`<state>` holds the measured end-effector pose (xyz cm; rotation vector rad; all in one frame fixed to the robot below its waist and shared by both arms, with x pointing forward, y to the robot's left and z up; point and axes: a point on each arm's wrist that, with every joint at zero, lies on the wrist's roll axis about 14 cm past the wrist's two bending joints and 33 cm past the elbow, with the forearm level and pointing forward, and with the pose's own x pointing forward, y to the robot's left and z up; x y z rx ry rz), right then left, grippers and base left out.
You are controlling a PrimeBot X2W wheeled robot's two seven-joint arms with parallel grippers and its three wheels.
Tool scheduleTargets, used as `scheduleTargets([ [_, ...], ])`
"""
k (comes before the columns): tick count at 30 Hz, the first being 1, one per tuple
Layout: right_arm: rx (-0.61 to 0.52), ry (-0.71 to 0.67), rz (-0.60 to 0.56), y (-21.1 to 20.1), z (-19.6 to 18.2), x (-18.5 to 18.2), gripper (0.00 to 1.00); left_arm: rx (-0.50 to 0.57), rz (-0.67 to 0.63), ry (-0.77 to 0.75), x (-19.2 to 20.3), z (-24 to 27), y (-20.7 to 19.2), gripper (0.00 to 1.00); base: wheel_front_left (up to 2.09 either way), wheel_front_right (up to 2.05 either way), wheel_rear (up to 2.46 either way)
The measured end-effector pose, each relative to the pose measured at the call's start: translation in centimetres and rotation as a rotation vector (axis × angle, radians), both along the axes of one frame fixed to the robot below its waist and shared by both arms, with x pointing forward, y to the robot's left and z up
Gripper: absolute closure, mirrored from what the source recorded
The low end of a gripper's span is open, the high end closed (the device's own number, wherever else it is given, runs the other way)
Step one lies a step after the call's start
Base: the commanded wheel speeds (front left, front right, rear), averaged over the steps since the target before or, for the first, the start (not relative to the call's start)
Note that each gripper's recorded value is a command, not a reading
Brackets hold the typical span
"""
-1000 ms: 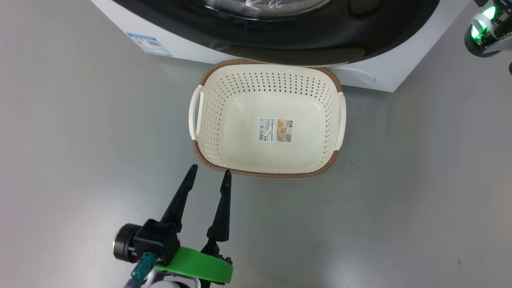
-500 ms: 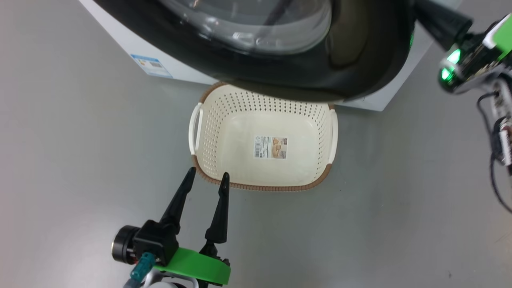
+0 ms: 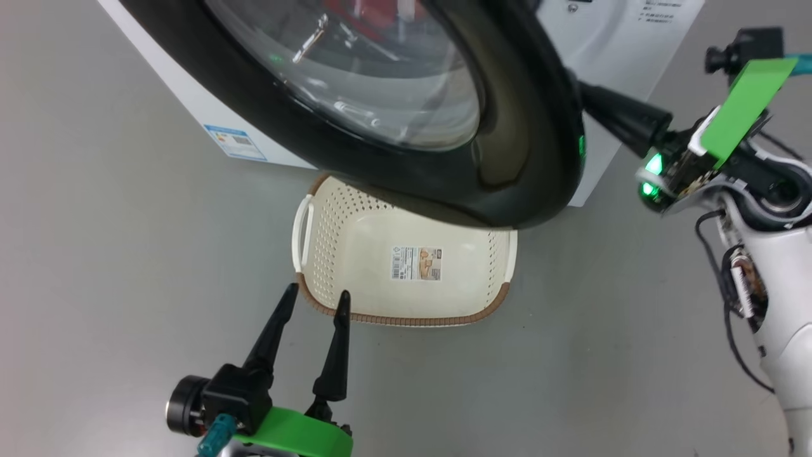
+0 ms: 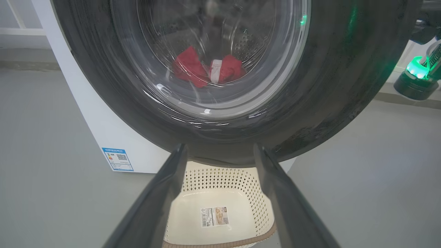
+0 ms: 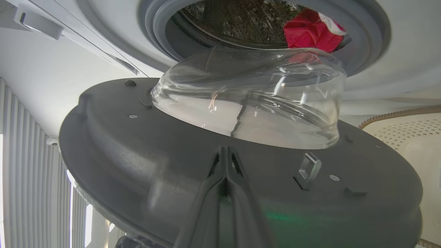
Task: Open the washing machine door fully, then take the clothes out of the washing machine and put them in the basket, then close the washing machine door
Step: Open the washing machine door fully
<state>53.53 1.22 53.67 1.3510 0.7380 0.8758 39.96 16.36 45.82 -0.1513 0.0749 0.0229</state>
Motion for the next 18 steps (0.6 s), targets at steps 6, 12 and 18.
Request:
scheduleTargets([
  [6,0.003,-0.002,0.039,0.8,0.1,-1.9,1.0,0.0,0.007,-0.021,-0.1,0.7,0.3,0.0,0.0,0.0,0.0],
  [12,0.0,-0.008,0.093,2.0,0.2,-3.9,1.0,0.005,0.015,-0.023,-0.7,0.9,0.5,0.0,0.0,0.0,0.0],
  [18,0.012,-0.009,0.138,3.0,0.3,-5.6,1.0,0.003,0.014,-0.034,-0.8,1.3,0.6,0.0,0.0,0.0,0.0],
])
